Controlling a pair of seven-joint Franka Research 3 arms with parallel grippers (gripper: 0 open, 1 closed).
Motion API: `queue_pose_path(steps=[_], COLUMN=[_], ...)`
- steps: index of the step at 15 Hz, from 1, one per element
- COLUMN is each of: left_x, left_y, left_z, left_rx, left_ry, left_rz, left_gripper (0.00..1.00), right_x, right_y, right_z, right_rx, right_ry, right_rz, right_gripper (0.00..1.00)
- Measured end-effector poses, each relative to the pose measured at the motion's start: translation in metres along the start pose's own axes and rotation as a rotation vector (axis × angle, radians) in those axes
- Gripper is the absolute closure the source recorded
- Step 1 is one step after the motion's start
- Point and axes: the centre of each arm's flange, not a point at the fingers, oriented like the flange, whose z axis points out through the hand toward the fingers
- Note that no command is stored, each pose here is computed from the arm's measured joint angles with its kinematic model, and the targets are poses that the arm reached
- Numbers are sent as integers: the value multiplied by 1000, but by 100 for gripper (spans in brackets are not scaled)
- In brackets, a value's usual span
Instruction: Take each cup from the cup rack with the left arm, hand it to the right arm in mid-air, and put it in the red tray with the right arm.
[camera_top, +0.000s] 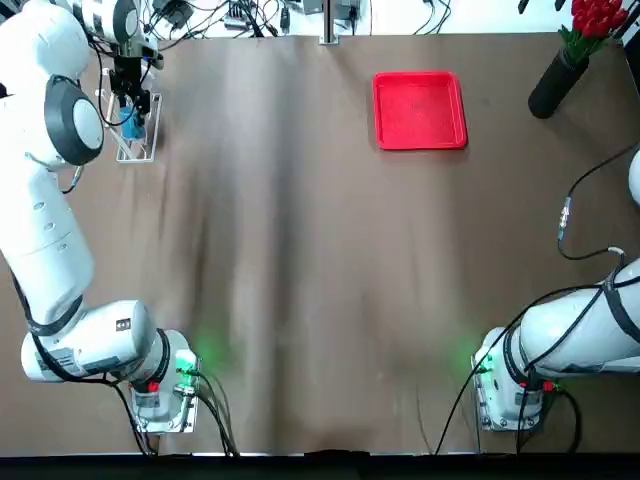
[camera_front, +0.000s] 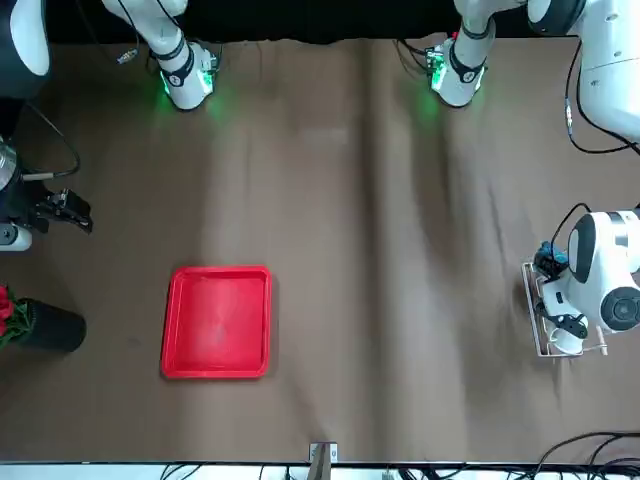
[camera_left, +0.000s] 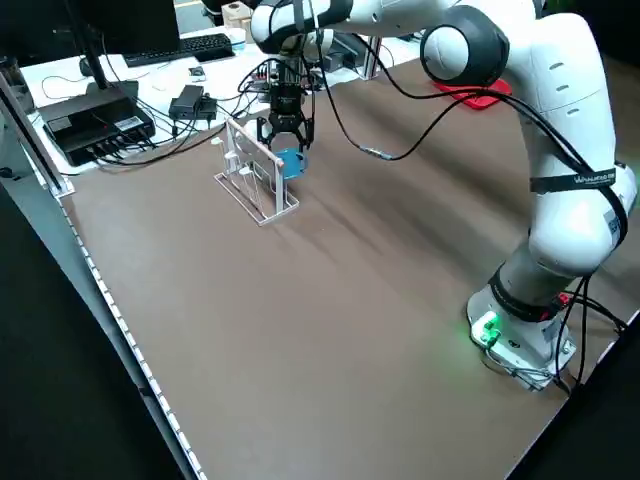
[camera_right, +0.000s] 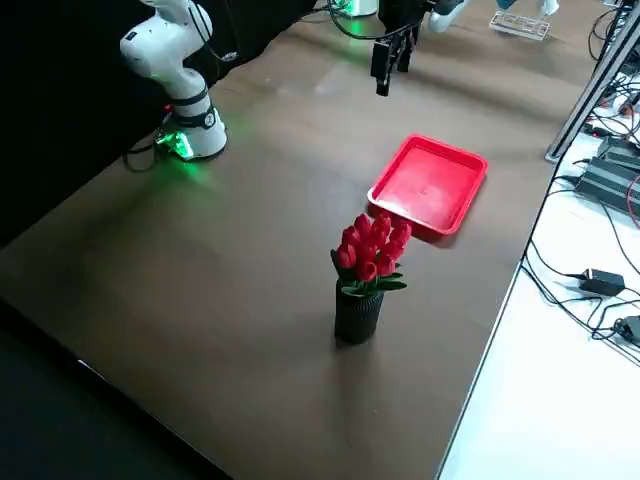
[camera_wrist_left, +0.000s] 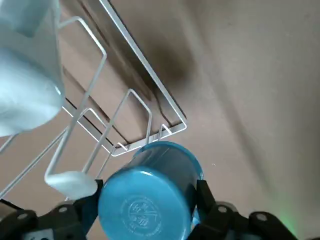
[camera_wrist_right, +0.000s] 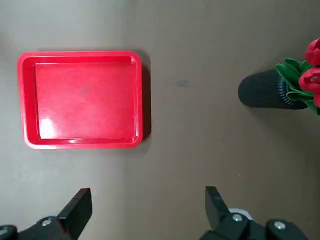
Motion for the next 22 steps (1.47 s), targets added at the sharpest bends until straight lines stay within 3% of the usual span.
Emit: queue_pose_path(steps=[22], left_x=[-29], left_y=[2], left_z=[-54], left_rx=[27], left_ry=[30], left_rz=[-23], left_gripper=[22], right_x=[0], right_y=[0], right_z=[0], right_rx=[0], right_ry=[4], right_rz=[1], right_gripper=[0])
